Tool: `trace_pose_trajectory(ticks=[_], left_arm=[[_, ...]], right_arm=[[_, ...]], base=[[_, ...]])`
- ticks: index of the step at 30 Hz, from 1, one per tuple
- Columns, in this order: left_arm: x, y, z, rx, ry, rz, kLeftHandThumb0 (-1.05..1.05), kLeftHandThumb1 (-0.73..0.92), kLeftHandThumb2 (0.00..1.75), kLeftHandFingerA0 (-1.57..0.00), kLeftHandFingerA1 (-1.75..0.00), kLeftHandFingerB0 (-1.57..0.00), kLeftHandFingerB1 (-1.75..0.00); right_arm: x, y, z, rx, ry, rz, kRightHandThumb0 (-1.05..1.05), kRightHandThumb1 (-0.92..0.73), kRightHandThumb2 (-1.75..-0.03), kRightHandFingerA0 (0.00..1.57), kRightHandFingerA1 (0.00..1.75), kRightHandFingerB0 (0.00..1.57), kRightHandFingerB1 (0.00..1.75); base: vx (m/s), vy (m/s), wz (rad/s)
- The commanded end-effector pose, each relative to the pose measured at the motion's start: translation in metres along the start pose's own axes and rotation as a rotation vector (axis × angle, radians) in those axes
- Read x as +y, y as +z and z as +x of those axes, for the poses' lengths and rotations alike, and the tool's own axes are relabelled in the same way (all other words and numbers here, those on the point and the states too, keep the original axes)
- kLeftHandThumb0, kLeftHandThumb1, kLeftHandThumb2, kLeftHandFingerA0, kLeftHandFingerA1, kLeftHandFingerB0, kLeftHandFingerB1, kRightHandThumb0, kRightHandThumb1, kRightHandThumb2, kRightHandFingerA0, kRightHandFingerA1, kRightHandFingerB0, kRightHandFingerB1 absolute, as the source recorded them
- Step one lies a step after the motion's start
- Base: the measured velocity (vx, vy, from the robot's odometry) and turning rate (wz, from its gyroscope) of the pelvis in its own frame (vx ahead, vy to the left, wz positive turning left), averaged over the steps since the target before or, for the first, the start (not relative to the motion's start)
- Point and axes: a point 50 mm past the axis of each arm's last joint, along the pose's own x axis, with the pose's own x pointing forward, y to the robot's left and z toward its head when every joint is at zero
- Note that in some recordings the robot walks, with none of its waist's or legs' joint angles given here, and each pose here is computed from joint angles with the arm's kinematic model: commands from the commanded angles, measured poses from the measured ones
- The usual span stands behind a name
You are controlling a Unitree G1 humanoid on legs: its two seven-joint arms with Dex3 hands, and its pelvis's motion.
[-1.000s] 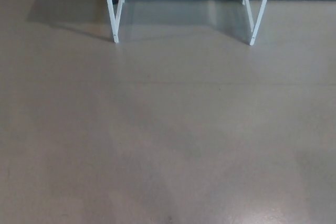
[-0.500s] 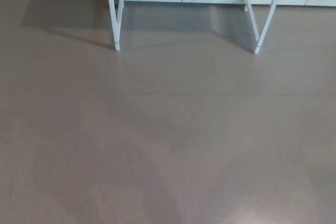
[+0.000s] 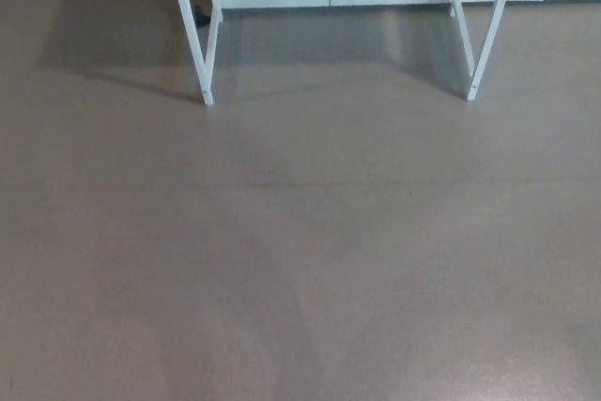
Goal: The robot walk towards a table in front and uses its left hand to pick up the pot from the base and places it on the table
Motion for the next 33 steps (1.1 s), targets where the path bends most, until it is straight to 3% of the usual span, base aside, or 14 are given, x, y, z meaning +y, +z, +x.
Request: trace_pose_trajectory(ticks=[1,33], left_arm=[[0.0065,0.0057,-0.0021,-0.016,0.023,0.023,-0.04,0.44,0.88,-0.21,-0.52,-0.15,-0.48],[0.007,0.0048,-0.0032,-0.019,0.022,0.046,-0.03,0.42,0.88,-0.23,-0.53,-0.17,-0.49]], right_arm=[[-0.0013,0.0005,0.0,-0.007,-0.002,-0.007,-0.55,-0.4,-0.74,0.74,0.56,0.56,0.5],[0.0035,0.0031,0.0017,-0.013,0.023,-0.06,-0.52,-0.41,-0.75,0.74,0.56,0.55,0.51]], base=[[0.23,0.171,-0.05],[0.3,0.066,-0.01]])
